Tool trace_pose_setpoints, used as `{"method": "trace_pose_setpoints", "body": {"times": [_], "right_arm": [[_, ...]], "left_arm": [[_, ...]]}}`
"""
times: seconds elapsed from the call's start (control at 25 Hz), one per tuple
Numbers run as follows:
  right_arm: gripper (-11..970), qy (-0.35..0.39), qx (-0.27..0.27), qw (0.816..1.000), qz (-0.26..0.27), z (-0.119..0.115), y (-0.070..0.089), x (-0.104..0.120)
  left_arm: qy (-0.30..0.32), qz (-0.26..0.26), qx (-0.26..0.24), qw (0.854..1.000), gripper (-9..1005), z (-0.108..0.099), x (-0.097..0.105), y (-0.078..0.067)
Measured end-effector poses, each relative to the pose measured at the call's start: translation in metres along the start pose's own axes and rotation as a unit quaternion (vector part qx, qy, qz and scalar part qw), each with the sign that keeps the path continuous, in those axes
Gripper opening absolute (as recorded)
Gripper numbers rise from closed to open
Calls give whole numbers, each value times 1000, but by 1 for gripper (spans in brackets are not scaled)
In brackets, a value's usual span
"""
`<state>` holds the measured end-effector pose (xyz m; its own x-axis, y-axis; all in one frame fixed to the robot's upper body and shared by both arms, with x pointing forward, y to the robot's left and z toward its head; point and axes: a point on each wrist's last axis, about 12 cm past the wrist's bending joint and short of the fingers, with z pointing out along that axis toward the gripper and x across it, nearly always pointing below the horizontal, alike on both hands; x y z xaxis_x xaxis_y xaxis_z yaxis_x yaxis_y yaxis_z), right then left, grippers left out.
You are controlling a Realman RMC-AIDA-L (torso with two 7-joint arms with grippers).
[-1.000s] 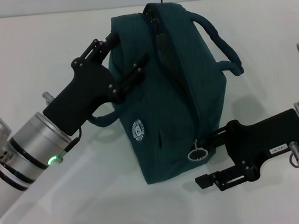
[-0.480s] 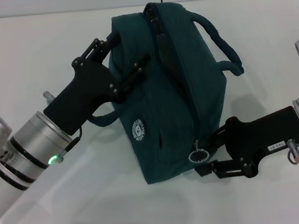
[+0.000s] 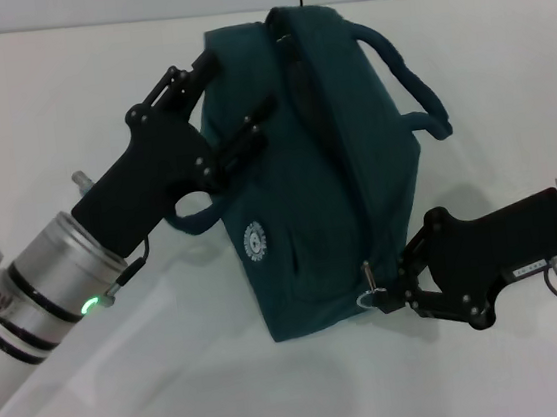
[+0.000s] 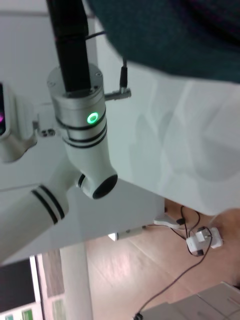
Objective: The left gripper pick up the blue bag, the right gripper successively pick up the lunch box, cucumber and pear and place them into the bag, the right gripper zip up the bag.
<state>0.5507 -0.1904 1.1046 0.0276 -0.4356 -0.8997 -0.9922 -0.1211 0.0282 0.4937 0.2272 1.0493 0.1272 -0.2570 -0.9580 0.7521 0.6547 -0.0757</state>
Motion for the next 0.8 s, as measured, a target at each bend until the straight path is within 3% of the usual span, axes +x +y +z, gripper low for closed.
{"method": "trace_pose_setpoints", "body": {"times": [0.24,0.52,0.8], "right_arm": [[32,4,2,999,-48,-4,-2,-8],[32,11,12,994,-107,-10,-8,-20],[32,36,13,986,-159,-13,-18,-36]], "left_arm": [[-13,7,-4,1000,738,-12,-1,-5],[-36,43,-6,998,737,-47,-3,-24],[-2,37,-25,999,737,-72,8,-42]]}}
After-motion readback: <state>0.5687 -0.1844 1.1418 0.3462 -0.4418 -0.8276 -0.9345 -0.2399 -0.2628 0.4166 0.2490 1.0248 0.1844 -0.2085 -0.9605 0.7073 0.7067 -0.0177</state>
